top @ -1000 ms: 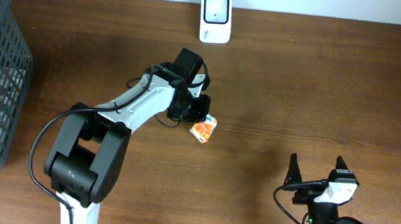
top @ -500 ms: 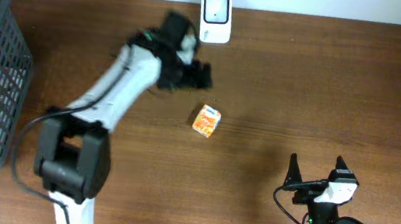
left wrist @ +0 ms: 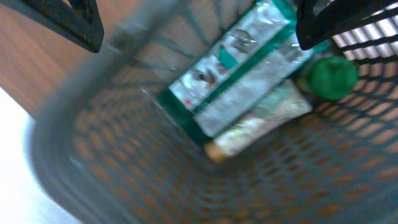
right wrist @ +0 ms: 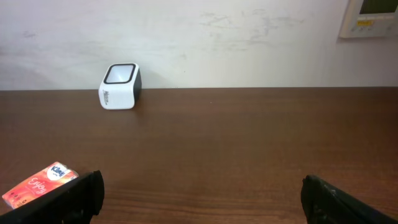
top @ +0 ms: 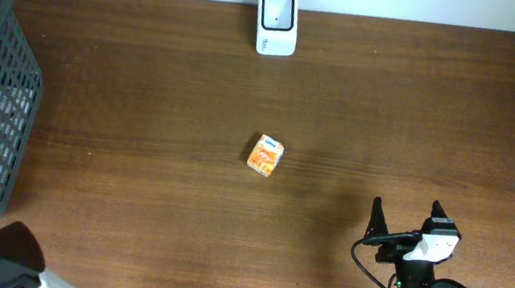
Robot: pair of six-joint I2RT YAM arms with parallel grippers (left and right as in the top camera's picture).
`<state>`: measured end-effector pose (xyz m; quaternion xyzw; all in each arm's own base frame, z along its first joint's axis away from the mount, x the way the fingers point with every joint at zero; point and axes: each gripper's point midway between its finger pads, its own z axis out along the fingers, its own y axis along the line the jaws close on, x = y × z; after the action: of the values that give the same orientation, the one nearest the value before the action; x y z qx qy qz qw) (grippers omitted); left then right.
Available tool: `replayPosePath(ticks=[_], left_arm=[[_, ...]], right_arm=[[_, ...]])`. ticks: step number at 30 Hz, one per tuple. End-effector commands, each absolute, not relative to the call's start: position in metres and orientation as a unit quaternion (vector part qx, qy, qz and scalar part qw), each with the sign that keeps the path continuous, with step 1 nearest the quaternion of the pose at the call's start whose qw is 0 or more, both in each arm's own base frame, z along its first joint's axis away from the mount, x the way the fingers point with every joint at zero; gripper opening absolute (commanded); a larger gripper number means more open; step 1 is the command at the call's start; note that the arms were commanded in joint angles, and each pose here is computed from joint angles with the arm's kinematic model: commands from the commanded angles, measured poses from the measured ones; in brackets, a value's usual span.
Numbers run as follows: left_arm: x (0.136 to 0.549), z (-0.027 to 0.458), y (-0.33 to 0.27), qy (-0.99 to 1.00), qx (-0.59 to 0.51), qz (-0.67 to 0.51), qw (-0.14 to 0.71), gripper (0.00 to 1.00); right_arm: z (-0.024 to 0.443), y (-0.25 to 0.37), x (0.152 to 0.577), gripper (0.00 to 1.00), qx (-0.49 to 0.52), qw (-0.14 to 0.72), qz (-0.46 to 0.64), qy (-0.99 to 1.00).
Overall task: Scan the item barcode
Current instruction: 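Lift the orange pack out and place it on the table center, then reach the left gripper into the basket and grasp the green glove package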
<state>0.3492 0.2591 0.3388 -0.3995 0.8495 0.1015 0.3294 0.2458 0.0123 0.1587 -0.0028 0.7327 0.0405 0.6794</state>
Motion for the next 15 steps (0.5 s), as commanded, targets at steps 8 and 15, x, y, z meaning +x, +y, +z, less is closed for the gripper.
replayPosePath(ticks=[8,15], left_arm=[[0.342,0.256,0.338,0.862,-0.364,0.098,0.339,0.91],[0.341,0.18,0.361,0.889,-0.275,0.151,0.334,0.91]], right_arm=[[0.156,0.013,0.246,0.98,-0.001,0.678,0.044,0.733],[0.156,0.013,0.246,0.98,-0.001,0.678,0.044,0.734]])
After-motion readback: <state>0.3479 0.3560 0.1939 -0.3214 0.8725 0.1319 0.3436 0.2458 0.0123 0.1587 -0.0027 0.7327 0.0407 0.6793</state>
